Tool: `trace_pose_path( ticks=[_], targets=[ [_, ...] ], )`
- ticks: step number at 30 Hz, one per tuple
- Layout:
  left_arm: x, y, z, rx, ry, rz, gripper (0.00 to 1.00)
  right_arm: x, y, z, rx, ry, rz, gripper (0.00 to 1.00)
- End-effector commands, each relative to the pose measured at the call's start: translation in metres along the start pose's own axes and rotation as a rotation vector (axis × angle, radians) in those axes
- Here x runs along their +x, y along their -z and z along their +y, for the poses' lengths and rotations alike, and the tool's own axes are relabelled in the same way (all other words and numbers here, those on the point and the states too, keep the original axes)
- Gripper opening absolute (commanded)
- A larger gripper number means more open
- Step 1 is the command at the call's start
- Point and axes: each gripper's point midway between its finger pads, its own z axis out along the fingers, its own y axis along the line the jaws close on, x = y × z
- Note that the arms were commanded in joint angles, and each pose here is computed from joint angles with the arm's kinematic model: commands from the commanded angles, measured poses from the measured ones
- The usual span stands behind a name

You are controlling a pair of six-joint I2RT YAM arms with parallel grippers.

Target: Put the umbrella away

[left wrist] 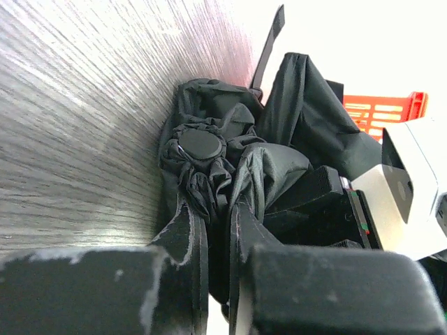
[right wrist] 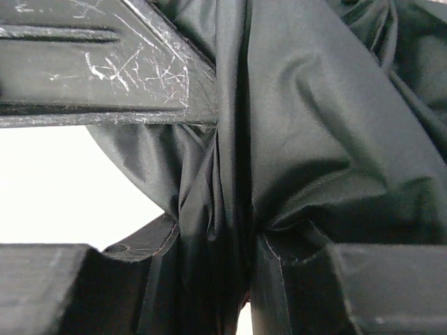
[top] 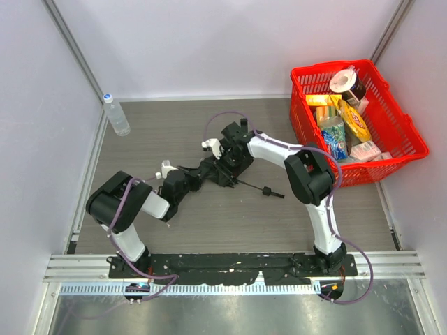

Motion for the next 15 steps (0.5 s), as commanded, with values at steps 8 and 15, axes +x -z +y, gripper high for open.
trace_pose_path(
  ticks=[8, 15],
  targets=[
    [-0.004, 0.004, 0.064, -0.243, -0.199, 0.032, 0.00, 0.002, 0.024, 0.010, 0.280, -0.052, -0.044, 0.72],
    [0.000, 0.009, 0.074, -0.259, -0.173, 0.054, 0.00, -0.027, 0.061, 0.049, 0.235, -0.091, -0.157, 0.78]
  ],
)
